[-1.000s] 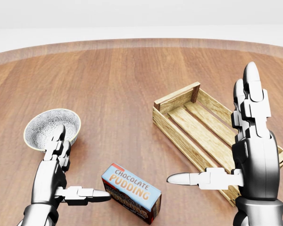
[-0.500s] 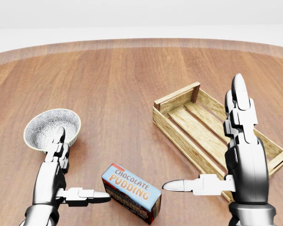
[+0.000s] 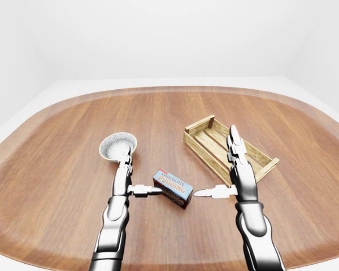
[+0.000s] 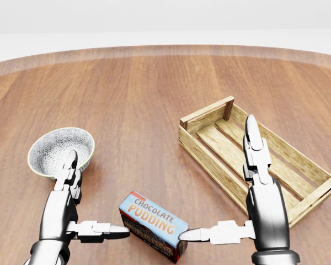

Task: Pick up the chocolate pudding and put it in the tray.

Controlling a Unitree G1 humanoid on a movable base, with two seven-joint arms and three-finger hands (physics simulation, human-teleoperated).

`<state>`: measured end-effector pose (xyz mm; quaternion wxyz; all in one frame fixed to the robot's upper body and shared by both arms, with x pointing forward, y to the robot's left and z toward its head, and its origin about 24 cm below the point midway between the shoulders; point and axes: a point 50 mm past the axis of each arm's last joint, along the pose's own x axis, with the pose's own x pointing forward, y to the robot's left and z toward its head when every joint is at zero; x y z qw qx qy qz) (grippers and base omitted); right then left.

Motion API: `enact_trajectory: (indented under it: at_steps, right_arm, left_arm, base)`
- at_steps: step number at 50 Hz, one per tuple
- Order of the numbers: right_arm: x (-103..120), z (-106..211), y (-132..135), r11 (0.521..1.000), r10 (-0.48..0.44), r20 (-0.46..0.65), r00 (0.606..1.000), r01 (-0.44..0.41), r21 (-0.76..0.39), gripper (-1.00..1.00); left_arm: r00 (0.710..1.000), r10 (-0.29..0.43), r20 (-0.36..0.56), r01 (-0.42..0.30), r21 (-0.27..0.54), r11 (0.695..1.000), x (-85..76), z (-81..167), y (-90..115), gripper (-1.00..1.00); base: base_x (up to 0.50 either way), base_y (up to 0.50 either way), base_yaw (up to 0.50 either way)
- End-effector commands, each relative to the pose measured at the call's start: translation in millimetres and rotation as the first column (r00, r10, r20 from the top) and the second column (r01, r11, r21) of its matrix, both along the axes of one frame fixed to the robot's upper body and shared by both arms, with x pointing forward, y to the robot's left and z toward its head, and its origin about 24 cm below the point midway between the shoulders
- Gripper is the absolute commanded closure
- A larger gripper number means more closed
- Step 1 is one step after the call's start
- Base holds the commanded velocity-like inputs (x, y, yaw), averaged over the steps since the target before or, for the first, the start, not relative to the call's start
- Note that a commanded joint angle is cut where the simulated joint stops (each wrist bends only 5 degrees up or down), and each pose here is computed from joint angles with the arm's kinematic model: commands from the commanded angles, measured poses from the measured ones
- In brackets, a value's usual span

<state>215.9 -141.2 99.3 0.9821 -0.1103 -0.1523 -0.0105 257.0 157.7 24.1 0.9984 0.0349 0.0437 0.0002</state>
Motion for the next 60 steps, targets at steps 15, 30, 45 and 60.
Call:
enact_trajectory:
  at_steps: [15,30,45,60]
  right_arm:
    - [-10,-31,17,0.998,0.027,-0.129,0.991,-0.035,-0.058,-1.0]
    - [-12,-49,22,0.996,0.026,-0.198,0.98,-0.043,-0.08,-1.0]
    - [-13,-75,24,0.994,0.001,-0.292,0.957,-0.034,-0.107,-1.0]
    - [-12,-83,28,0.993,0.005,-0.322,0.947,-0.042,-0.108,-1.0]
  left_arm:
    - [1.0,-0.004,-0.007,0.004,-0.008,1.0,1.4,0,-1,-1.0]
    - [1.0,-0.006,-0.012,0.006,-0.006,1.0,1.1,-2,-1,-1.0]
    - [1.0,-0.007,-0.013,0.007,-0.005,1.0,1.2,-1,-1,-1.0]
    - [1.0,-0.009,-0.016,0.009,-0.001,1.0,0.4,-1,-1,-1.0]
  base:
    - [0.0,0.0,0.0]
    - [0.0,0.0,0.0]
    - [0.0,0.0,0.0]
    - [0.0,0.0,0.0]
